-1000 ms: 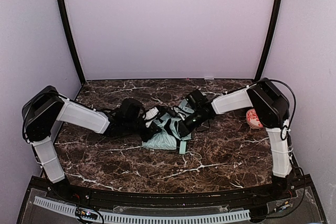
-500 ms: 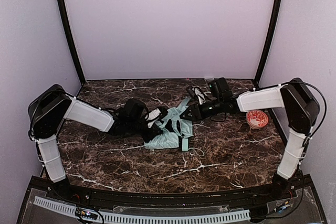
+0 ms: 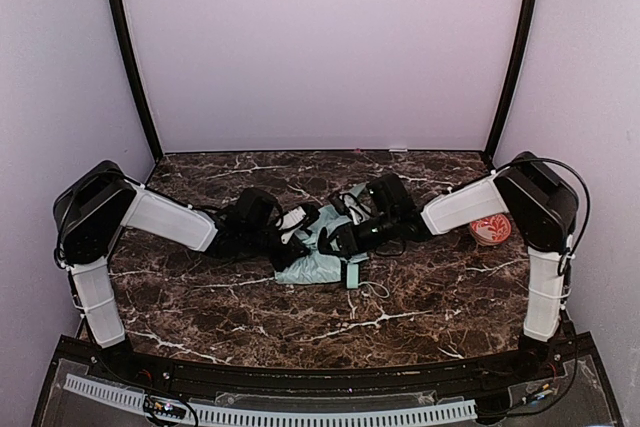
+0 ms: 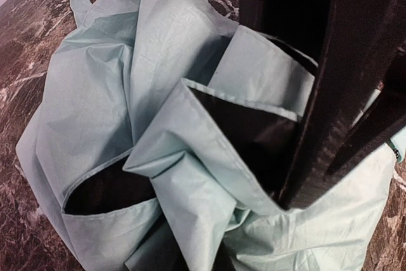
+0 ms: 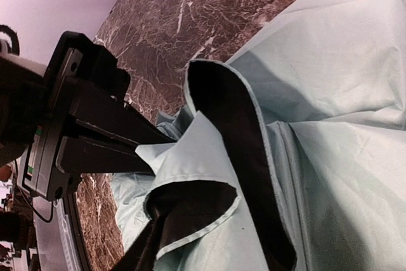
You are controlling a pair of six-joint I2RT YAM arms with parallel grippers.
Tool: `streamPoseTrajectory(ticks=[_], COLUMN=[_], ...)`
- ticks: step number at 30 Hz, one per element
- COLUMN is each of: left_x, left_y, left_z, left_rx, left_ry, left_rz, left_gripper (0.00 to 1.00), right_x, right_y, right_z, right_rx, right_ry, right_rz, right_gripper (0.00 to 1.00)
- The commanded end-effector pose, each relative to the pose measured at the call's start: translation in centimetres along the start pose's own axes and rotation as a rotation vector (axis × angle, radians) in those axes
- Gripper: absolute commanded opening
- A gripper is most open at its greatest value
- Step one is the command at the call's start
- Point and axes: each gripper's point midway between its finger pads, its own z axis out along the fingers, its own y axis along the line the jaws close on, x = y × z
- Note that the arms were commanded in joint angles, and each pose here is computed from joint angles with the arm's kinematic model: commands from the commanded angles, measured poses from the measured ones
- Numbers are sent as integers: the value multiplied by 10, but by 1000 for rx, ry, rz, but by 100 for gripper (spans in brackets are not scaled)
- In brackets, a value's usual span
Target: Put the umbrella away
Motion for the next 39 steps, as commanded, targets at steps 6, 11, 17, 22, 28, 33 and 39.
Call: streamPoseTrajectory(ticks=[6, 11, 17, 22, 28, 33, 39], left_x=[33, -25, -53, -21, 12, 13, -3], left_y=[-13, -6, -41, -85, -65, -53, -67], left_z=[-18, -56, -82, -61, -29, -12, -24], left_rx=[16, -55, -85, 76, 28, -11, 46], left_ry=[120, -54, -105, -20, 142, 178, 111], left_rz=[-49, -7, 269, 476, 633, 673, 667], left_gripper=[38, 53, 54, 62, 70, 70, 70], right_x=[4, 22, 29, 41, 38, 35, 34], right_y=[-28, -41, -59, -66, -64, -60, -58], right_z=[-11, 0, 3, 2, 4, 6, 4], right_rx=[55, 42, 115, 146, 139, 121, 119], right_ry=[-71, -21, 1, 32, 44, 57, 62], right_rz=[126, 117, 117, 144, 137, 113, 93], right_gripper=[1, 1, 1, 3, 4, 5, 5])
